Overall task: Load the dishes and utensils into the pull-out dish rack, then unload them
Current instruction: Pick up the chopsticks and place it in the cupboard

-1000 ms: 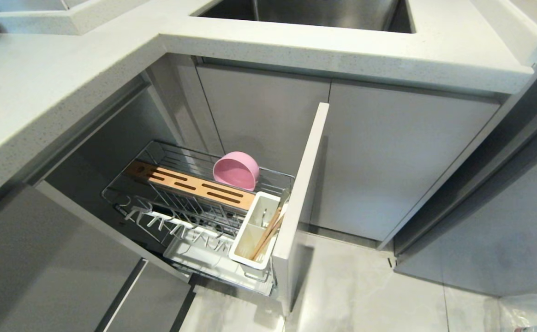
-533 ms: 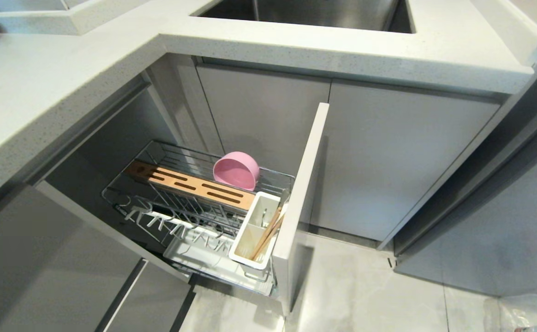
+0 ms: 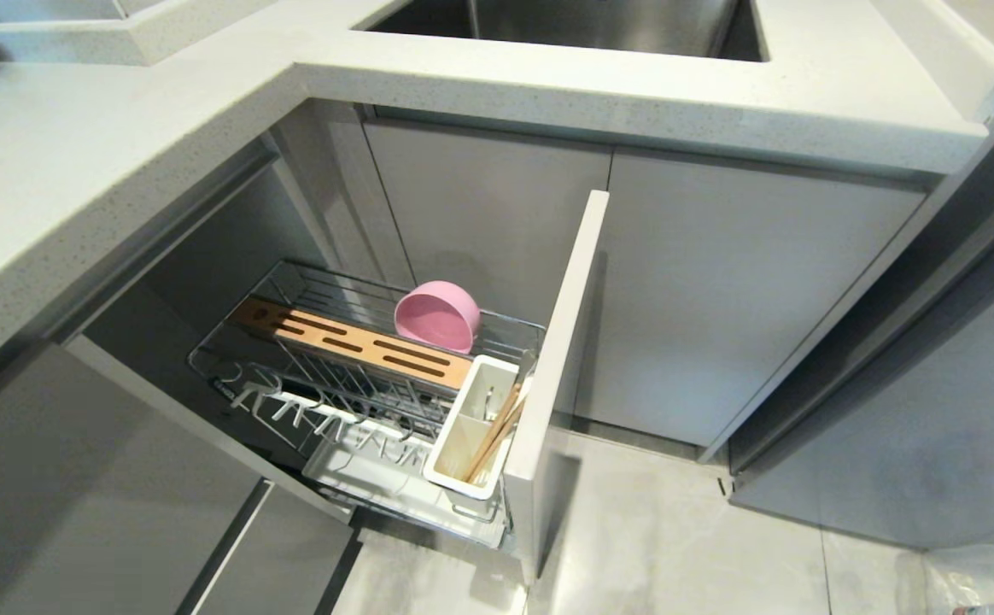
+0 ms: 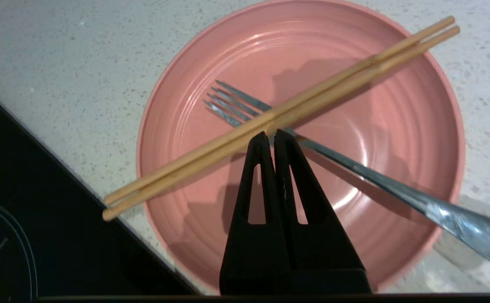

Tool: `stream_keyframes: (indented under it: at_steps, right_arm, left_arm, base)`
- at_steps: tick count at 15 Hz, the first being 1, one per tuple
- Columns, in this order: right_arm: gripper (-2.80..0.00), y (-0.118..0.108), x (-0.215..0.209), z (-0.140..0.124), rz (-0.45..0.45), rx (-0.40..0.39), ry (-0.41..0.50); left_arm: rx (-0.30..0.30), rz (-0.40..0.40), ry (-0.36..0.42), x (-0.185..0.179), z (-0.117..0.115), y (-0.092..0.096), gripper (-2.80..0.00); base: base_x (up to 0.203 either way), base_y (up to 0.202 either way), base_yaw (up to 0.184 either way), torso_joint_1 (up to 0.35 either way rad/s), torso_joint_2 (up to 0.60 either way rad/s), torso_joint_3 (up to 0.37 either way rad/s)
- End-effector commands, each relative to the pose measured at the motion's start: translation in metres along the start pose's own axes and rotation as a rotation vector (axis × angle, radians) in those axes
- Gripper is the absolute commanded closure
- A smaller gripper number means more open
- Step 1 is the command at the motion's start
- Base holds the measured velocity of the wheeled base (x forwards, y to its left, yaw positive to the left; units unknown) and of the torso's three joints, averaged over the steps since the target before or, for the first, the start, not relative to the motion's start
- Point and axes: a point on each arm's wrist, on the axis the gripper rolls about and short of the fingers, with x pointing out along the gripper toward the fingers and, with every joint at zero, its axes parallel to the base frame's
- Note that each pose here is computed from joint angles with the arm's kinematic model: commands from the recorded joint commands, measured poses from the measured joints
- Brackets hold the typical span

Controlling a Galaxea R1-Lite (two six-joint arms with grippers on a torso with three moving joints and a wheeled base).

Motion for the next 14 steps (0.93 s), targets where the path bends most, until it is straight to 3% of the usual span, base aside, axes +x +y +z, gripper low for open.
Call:
stream_keyframes:
  at_steps: [1, 5, 6, 7, 12, 14]
  right_arm:
    - [0.0, 0.0, 0.0, 0.0, 0.0, 0.001, 0.001]
    - [0.0, 0.0, 0.0, 0.0, 0.0, 0.001, 0.001]
    - [0.0, 0.0, 0.0, 0.0, 0.0, 0.0, 0.001]
    - [0.0, 0.0, 0.0, 0.0, 0.0, 0.0, 0.001]
    - [0.0, 0.0, 0.0, 0.0, 0.0, 0.0, 0.001]
    - [0.0, 0.0, 0.0, 0.0, 0.0, 0.001, 0.001]
  left_arm:
    - [0.0, 0.006, -0.001, -0.007, 0.0, -0.001, 0.0]
    - [0.006, 0.001, 0.021, -0.007, -0.004, -0.002, 0.0]
    - [0.017, -0.005, 0.037, -0.007, -0.005, -0.003, -0.56]
    - [0.018, -0.007, 0.037, -0.006, -0.005, -0.002, -2.8]
    - [0.024, -0.009, 0.032, -0.002, -0.004, 0.0, -2.8]
    - [0.021, -0.047, 0.029, 0.004, -0.004, 0.001, -2.8]
  base:
    - [0.0, 0.0, 0.0, 0.0, 0.0, 0.0]
    - [0.0, 0.0, 0.0, 0.0, 0.0, 0.0]
    - [0.0, 0.0, 0.0, 0.0, 0.0, 0.0]
    - [0.0, 0.0, 0.0, 0.0, 0.0, 0.0]
    - [0.0, 0.0, 0.0, 0.0, 0.0, 0.0]
    - [0.0, 0.0, 0.0, 0.0, 0.0, 0.0]
